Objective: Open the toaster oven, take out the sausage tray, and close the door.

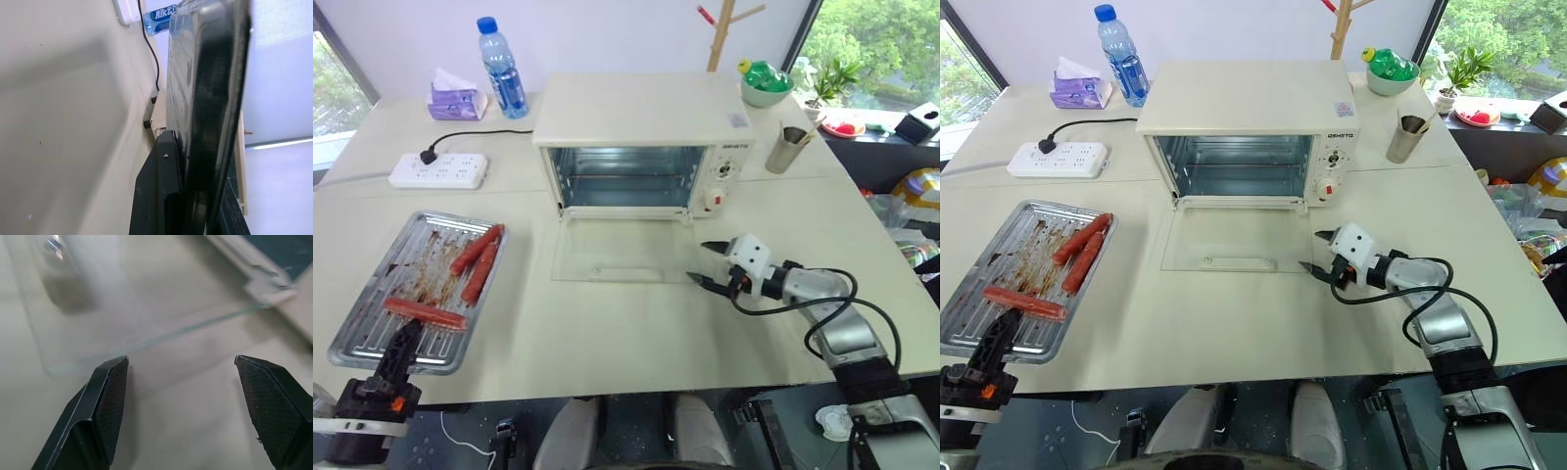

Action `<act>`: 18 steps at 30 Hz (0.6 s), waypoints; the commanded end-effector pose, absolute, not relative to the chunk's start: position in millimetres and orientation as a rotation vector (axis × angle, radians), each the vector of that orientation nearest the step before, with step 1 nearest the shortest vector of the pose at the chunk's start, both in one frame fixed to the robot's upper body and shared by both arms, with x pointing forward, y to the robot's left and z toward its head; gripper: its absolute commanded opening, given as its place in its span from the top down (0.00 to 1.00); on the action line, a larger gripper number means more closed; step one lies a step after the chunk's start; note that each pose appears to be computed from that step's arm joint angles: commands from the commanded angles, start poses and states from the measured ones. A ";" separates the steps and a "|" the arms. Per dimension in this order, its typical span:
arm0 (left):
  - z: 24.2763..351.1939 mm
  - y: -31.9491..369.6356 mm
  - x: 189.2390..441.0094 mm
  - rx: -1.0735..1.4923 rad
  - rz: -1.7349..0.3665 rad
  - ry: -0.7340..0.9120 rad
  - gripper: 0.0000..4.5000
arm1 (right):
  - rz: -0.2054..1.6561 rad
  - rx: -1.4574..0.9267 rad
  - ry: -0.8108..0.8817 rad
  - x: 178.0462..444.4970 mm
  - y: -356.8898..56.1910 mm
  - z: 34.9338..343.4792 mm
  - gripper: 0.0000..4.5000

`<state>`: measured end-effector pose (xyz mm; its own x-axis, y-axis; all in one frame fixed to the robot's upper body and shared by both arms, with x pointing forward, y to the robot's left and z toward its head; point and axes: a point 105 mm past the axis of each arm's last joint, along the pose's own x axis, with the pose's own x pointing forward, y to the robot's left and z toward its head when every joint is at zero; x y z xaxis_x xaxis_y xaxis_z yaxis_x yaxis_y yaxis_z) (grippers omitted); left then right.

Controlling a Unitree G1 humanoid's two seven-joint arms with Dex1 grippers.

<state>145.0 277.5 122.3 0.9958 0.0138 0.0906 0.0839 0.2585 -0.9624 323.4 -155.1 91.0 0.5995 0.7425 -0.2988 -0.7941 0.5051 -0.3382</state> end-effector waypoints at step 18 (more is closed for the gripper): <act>125.2 254.1 160.5 -1.244 -0.230 0.121 1.00 | 1.114 -0.366 -0.002 274.9 -150.4 173.9 0.21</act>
<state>161.4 260.2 117.5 0.9802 -0.1979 0.0038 0.0650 0.3035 -0.9506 283.5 -152.8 155.1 0.4828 0.8494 -0.2133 -0.8685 0.4332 -0.2408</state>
